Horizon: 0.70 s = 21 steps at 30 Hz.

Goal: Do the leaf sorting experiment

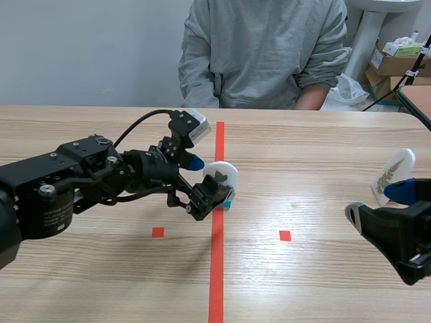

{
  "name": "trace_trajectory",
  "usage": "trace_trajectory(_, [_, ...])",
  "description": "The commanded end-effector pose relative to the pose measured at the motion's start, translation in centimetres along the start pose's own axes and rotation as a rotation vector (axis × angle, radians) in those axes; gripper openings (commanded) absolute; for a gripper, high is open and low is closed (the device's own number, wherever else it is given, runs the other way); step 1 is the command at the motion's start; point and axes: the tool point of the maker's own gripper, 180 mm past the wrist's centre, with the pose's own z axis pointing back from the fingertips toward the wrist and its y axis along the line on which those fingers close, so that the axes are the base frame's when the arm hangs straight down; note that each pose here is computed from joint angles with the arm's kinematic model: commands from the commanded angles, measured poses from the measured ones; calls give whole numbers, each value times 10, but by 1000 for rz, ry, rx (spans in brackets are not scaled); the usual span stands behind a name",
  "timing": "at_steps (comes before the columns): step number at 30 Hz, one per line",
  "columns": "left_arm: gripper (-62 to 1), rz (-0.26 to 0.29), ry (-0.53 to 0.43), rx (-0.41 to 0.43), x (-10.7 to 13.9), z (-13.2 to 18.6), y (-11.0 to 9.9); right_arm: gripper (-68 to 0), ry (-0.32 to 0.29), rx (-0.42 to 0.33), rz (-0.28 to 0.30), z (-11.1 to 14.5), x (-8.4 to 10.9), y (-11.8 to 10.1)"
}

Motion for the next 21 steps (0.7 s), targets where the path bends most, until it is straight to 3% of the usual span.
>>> trace_trajectory(1, [-61, -11, -54, 17, 21, -3, 4, -264, -33, 3, 14, 0, 10, -1])
trace_trajectory(10, [-61, -49, -67, 43, 26, -22, -6, -264, -33, 3, 15, 0, 10, -1])
trace_trajectory(21, [-61, -138, -53, 107, 25, -33, 3, -264, -33, 3, 15, 0, 10, -1])
